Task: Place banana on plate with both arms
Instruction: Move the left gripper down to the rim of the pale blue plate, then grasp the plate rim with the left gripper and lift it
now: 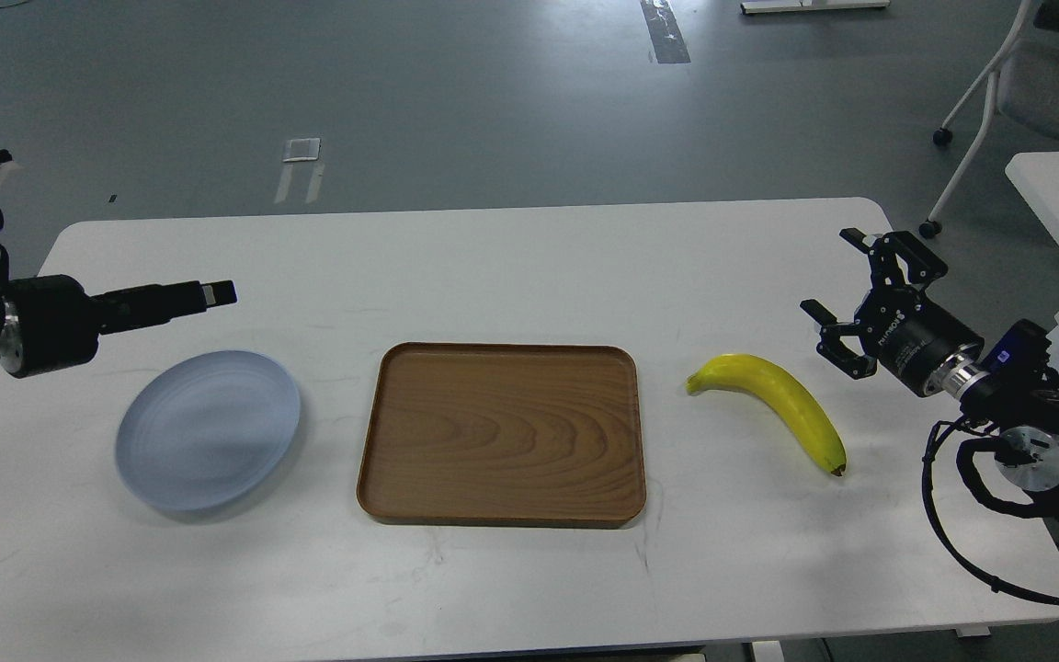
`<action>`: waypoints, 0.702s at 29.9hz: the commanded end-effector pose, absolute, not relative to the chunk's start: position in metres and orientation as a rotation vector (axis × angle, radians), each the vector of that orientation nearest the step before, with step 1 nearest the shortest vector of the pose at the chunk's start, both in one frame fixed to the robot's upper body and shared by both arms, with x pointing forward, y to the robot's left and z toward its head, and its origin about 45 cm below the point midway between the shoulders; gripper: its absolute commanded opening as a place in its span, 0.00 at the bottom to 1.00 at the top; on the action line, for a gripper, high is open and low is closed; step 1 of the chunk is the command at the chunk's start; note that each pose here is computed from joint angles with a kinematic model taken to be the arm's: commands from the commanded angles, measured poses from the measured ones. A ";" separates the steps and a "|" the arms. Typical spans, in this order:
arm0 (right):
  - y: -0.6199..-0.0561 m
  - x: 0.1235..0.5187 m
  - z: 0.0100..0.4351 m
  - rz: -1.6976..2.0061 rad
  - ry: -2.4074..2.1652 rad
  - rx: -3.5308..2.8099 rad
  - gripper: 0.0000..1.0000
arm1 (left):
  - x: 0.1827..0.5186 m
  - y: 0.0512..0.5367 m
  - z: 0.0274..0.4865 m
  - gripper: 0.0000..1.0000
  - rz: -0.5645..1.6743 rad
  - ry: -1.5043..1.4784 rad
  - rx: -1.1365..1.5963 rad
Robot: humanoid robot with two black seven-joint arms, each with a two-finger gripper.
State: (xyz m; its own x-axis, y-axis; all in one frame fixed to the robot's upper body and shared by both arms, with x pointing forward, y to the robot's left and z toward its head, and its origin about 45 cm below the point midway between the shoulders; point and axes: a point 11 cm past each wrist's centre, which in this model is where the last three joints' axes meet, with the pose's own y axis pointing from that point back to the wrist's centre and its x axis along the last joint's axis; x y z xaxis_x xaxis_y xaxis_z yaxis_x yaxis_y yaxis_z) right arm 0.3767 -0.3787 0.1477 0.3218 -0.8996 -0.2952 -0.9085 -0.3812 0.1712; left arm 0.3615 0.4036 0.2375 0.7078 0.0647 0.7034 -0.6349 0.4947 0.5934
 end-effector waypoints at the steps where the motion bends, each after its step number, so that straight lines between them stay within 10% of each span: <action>1: -0.379 0.377 0.148 0.538 1.732 -2.534 1.00 | 0.357 0.437 0.219 1.00 0.464 -0.692 1.107; 21: -0.376 0.375 0.146 0.549 1.723 -2.533 1.00 | 0.316 0.490 0.131 0.90 0.508 -0.480 1.273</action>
